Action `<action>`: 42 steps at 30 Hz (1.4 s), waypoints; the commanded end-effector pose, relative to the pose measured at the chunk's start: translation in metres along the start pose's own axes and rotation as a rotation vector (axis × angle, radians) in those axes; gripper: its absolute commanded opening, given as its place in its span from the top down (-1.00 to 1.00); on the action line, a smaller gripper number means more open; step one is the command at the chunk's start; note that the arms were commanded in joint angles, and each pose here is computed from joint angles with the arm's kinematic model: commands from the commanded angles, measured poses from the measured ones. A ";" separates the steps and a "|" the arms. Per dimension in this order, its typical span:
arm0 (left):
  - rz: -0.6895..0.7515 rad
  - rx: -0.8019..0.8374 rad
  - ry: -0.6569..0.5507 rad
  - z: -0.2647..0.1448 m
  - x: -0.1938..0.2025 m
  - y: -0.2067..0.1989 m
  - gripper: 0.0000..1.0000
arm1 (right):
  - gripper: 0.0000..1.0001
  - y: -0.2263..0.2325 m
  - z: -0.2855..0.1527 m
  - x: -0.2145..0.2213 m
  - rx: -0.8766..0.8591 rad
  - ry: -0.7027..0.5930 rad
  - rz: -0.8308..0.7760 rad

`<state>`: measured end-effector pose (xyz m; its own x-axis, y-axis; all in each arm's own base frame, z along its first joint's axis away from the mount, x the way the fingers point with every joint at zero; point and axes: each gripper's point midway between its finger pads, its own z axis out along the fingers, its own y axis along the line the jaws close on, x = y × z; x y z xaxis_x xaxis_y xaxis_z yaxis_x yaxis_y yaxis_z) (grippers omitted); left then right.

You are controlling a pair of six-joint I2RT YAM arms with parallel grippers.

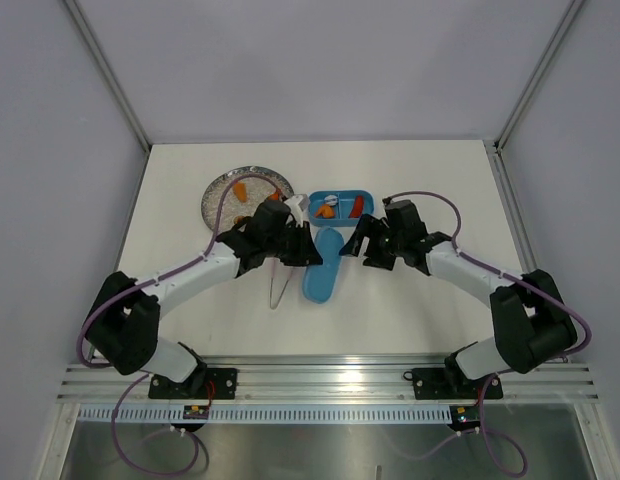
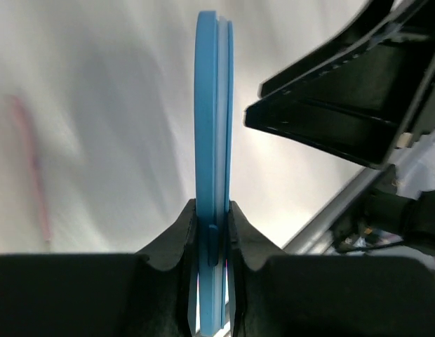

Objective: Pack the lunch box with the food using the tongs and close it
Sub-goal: Pick up the box lid from the center of the board, then close the box lid on the packing box.

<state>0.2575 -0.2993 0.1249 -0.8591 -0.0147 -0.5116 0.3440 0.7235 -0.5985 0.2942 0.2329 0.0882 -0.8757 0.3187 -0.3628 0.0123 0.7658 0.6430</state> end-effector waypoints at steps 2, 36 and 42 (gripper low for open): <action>0.211 -0.160 -0.197 -0.050 -0.070 -0.005 1.00 | -0.89 0.007 -0.034 -0.032 0.089 -0.101 -0.103; 1.440 -0.683 -0.624 0.044 -0.234 -0.033 1.00 | -0.93 -0.113 -0.130 -0.085 0.297 -0.321 0.286; 1.574 -0.698 -0.607 0.071 -0.233 -0.034 1.00 | -0.92 -0.133 -0.142 -0.090 0.303 -0.345 0.358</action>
<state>0.4670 -0.3499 0.1874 0.2459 0.8164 -0.5225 0.3564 0.4251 0.8320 0.3048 0.0214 0.1238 -0.5814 0.7096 -0.3981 0.4820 0.6945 0.5341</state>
